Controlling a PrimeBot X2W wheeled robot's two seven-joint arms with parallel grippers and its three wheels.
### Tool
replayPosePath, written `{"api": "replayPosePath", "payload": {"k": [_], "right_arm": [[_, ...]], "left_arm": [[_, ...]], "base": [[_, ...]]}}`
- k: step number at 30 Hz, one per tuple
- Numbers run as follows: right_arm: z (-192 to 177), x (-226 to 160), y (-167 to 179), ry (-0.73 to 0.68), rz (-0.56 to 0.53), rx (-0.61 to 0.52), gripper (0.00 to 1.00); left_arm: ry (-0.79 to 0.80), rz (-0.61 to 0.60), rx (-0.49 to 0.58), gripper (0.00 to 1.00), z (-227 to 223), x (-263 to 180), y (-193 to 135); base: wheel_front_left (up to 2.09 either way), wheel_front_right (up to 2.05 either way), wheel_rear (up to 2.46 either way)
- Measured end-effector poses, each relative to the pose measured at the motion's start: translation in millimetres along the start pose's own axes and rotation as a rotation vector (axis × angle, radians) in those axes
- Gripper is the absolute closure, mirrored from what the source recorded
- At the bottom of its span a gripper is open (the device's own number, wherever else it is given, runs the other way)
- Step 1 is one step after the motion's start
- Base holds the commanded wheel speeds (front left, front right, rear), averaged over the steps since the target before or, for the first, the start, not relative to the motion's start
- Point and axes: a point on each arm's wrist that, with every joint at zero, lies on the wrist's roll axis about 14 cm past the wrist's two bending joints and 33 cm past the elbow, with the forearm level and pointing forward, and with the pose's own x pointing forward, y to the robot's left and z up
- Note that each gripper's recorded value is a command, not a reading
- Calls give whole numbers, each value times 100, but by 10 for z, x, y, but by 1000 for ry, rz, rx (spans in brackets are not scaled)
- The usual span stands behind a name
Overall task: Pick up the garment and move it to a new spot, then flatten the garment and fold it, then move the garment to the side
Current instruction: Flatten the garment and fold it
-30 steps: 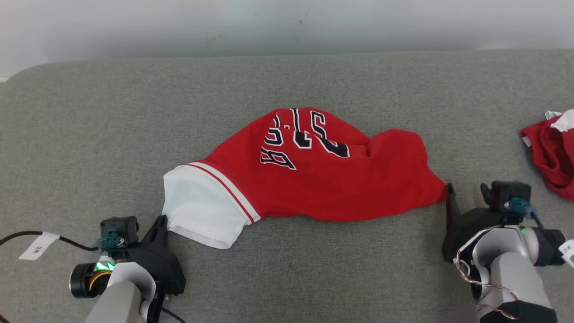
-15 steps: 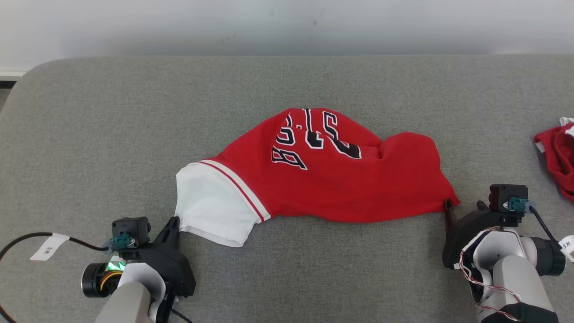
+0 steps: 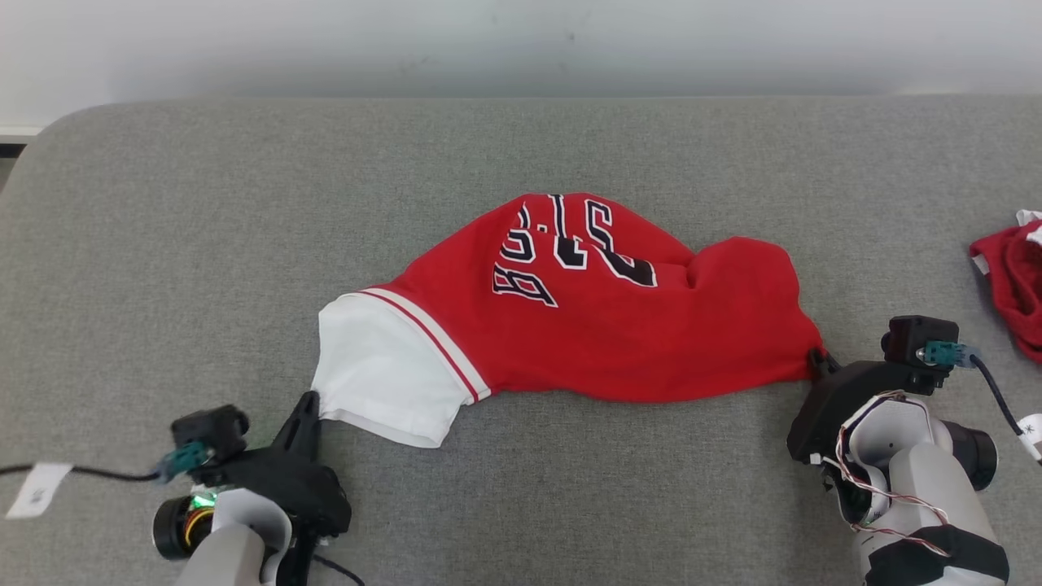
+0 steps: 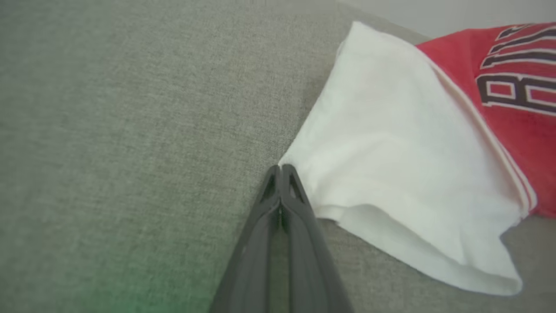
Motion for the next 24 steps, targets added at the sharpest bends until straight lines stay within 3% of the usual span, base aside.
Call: {"api": "replayPosePath", "payload": {"k": [5, 10, 14, 15, 19, 22, 24], "right_arm": [[300, -41, 66, -92, 42, 106, 100], [913, -20, 250, -194, 142, 197, 100], [1395, 70, 443, -220, 232, 211, 100], [1678, 121, 504, -253, 256, 186, 100], [2247, 215, 520, -348, 290, 191, 100], [2544, 328, 332, -425, 255, 226, 100], [2693, 405, 95, -484, 217, 309, 100]], "left_arm": [[-162, 11, -246, 100, 385, -14, 83], [-419, -87, -330, 100, 1337, 70, -83], [-512, -193, -286, 100, 2067, 187, -285], [-581, -233, -164, 100, 2488, 213, -422], [-702, -297, -69, 100, 3148, 263, -723], [-794, -340, -30, 100, 3481, 301, -957], [-904, -342, 39, 100, 3747, 261, -1046]], "base": [[0, 0, 0], [0, 0, 0], [0, 0, 0], [0, 0, 0], [0, 0, 0], [0, 0, 0], [0, 0, 0]]}}
